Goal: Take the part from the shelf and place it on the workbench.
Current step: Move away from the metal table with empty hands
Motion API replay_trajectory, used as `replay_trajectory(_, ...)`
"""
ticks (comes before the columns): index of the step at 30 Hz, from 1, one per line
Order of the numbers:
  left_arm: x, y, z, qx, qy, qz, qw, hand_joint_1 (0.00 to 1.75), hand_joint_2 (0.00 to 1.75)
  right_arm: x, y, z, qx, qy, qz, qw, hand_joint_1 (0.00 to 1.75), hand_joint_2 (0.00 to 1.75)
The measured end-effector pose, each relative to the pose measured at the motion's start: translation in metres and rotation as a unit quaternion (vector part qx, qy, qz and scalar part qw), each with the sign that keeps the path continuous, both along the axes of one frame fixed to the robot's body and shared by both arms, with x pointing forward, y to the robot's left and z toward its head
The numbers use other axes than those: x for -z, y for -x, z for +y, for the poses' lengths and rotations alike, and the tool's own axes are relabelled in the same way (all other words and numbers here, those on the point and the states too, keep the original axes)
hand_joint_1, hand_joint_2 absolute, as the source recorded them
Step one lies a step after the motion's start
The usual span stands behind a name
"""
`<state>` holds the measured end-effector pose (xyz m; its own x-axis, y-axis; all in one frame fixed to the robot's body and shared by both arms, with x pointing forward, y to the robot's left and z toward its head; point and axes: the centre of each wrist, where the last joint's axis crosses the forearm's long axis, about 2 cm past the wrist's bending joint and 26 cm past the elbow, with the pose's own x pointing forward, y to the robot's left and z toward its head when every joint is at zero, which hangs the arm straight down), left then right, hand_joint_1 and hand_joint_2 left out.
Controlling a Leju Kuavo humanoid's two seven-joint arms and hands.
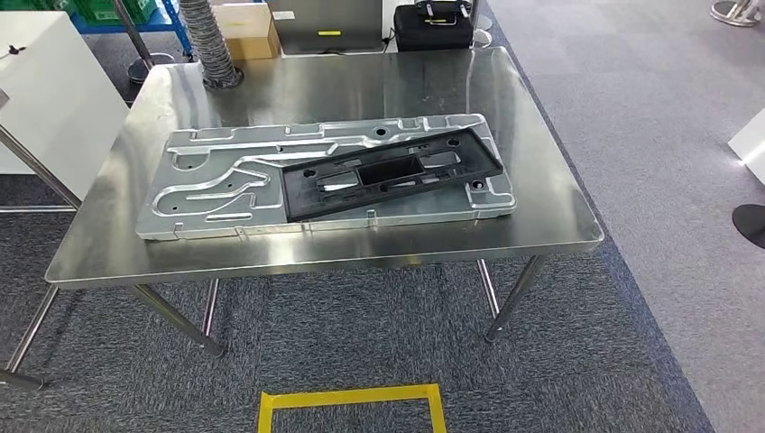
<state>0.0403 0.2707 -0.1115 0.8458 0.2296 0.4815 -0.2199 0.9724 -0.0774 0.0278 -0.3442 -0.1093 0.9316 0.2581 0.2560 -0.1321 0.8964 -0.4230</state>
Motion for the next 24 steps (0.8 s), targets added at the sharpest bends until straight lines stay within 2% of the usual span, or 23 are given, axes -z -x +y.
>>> replay_trajectory(10, 0.000, -0.004, 0.001, 0.008, -0.002, -0.003, 1.000, 0.00, 0.00, 0.001, 0.000, 0.013, -0.010, -0.018, 0.008, 1.000, 0.00, 0.00)
replay_trajectory(24, -0.001, -0.006, 0.002, 0.011, -0.002, -0.005, 1.000, 0.00, 0.00, 0.002, -0.001, 0.017, -0.018, -0.036, 0.025, 0.999, 0.00, 0.00)
